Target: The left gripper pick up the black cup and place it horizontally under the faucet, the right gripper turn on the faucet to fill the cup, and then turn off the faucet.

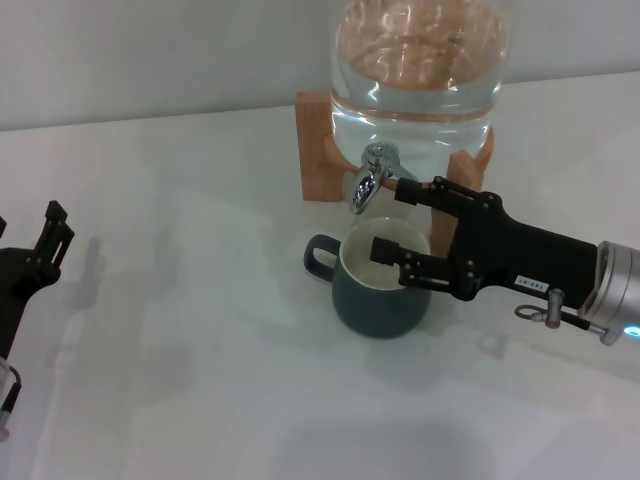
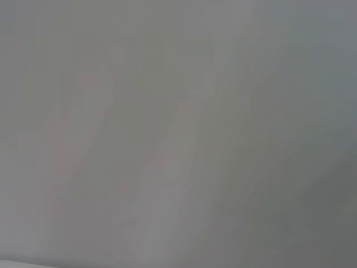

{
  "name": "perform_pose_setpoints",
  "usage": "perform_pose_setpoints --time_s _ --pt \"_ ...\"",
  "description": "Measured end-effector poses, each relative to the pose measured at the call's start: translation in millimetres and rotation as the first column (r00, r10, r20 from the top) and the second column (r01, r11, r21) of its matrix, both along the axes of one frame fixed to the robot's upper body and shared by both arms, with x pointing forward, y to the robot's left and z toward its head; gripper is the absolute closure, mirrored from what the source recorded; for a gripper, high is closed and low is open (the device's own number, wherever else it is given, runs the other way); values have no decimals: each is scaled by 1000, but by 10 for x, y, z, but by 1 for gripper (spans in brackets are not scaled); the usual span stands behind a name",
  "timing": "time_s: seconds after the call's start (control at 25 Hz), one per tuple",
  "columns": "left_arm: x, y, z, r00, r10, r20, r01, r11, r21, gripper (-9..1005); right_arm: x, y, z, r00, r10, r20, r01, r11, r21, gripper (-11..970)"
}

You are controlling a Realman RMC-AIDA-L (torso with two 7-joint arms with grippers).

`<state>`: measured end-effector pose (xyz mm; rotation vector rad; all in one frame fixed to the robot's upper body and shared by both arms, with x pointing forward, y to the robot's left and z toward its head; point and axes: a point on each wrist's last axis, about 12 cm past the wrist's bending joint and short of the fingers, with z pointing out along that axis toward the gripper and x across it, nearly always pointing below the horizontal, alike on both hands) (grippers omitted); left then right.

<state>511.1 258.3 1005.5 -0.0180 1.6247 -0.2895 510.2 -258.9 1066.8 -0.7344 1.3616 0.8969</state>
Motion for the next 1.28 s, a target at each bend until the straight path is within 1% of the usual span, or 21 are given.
perform_pose_setpoints --time_s 0.68,1.0,1.08,1.12,1.28 --pt "20 -5 11 1000 -2 4 2 1000 1 226 22 -86 -14 997 -75 -1 75 997 12 118" --pt "25 -3 15 1000 0 5 0 1000 1 226 -34 -103 16 997 -63 36 62 997 35 118" --pt "29 -5 17 1000 -1 6 1 1000 0 226 -42 -155 26 994 -104 43 102 993 58 118" --pt "30 -6 18 1000 -1 6 1 1000 0 226 -42 -155 26 994 -104 43 102 993 58 118" --pt "34 -3 20 1000 2 7 -2 1000 -1 226 -6 -328 56 973 -221 60 216 973 83 118"
